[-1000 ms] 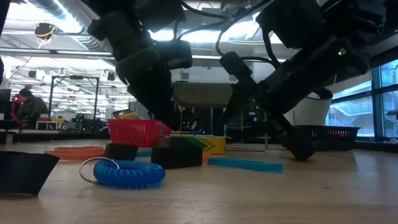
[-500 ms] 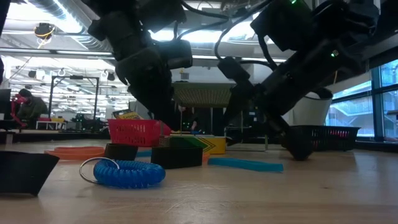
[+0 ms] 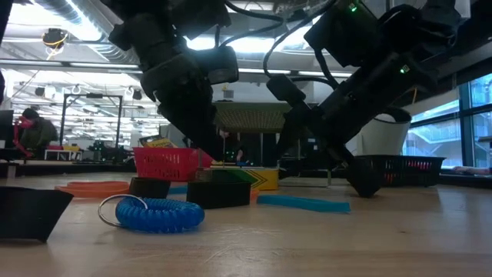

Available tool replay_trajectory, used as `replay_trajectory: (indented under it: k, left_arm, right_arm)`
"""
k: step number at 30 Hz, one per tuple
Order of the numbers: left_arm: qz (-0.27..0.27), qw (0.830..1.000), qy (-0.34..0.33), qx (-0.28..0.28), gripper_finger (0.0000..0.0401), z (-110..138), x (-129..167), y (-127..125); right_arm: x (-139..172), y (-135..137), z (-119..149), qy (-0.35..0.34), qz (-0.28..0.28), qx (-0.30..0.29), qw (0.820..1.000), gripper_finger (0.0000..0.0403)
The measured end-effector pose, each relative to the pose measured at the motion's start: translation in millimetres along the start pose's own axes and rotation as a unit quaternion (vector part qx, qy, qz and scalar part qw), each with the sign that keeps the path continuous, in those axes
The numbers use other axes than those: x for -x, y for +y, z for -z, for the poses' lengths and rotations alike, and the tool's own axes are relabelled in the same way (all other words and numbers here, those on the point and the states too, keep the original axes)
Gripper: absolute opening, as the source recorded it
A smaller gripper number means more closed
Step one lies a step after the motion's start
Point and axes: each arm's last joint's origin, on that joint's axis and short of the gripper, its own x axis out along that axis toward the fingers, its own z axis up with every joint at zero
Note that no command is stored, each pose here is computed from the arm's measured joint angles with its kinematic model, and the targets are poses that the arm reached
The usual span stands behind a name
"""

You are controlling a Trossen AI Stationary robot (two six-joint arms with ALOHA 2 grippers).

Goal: Pick & Place Office Desk Supplies
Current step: Put the crayola box into the orange bin

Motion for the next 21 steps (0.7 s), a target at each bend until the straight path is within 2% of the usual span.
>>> replay_trajectory:
  k: [4, 9, 16, 21]
  left_arm:
    - [0.000, 1.000, 0.000, 0.000, 0.0123, 0, 0, 0]
    - [0.000, 1.000, 0.000, 0.000, 0.0123, 0, 0, 0]
    - [0.000, 1.000, 0.010, 0.005, 0.0123, 2, 0, 0]
    - [0.025, 0.999, 0.038, 0.014, 0.0123, 7, 0, -2]
  right_arm:
    - [0, 0, 0, -0.002, 0.000, 0.002, 1.000, 0.0075]
    - [0, 0, 0, -0.003, 0.000, 0.017, 1.000, 0.0012]
    - [0, 0, 2, 0.009, -0.002, 0.038, 0.999, 0.0003]
    - [7, -1, 12, 0.030, -0.020, 0.059, 0.998, 0.0002]
